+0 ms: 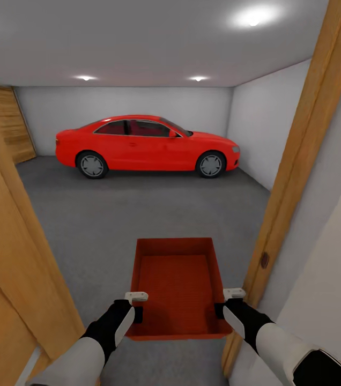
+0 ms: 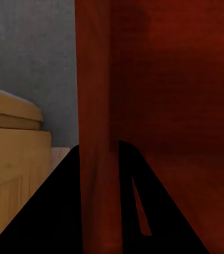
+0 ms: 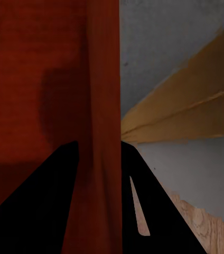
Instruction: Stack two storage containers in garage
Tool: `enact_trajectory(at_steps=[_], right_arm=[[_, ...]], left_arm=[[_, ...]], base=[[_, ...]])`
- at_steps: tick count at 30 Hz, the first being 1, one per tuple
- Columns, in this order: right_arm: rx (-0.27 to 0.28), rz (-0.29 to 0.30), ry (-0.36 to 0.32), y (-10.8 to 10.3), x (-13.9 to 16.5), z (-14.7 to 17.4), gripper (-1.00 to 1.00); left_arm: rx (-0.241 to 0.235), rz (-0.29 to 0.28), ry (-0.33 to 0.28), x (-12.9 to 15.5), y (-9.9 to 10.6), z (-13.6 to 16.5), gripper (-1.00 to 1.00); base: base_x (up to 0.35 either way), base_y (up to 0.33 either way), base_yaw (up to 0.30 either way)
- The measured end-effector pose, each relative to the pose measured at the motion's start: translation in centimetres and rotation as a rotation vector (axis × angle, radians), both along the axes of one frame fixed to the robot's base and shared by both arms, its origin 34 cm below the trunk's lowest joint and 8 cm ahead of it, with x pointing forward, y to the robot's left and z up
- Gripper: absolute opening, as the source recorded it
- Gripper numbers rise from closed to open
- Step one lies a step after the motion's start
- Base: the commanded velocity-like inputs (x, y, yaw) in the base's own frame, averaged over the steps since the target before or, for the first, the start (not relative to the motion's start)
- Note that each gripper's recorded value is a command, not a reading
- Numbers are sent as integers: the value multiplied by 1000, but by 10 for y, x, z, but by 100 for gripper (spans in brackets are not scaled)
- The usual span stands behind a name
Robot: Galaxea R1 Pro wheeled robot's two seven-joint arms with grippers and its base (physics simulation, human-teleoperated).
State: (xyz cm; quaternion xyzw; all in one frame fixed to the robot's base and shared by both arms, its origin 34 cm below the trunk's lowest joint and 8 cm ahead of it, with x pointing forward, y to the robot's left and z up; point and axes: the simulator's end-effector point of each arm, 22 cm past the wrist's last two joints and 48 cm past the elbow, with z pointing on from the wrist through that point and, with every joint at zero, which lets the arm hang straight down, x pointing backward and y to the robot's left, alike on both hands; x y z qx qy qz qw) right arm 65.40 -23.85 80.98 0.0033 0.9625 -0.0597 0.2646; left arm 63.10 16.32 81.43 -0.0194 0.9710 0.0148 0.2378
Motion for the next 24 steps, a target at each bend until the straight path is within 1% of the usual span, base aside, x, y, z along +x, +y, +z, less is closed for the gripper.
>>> enact_trajectory(at_steps=[19,24], right_arm=[[0,0,0,0,0,0,-100],[0,-1,-4,1,2,1,-100]], left_arm=[[0,0,0,0,0,0,-100],[-1,0,-4,2,1,1,-100]], base=[[320,0,0],[71,0,0]])
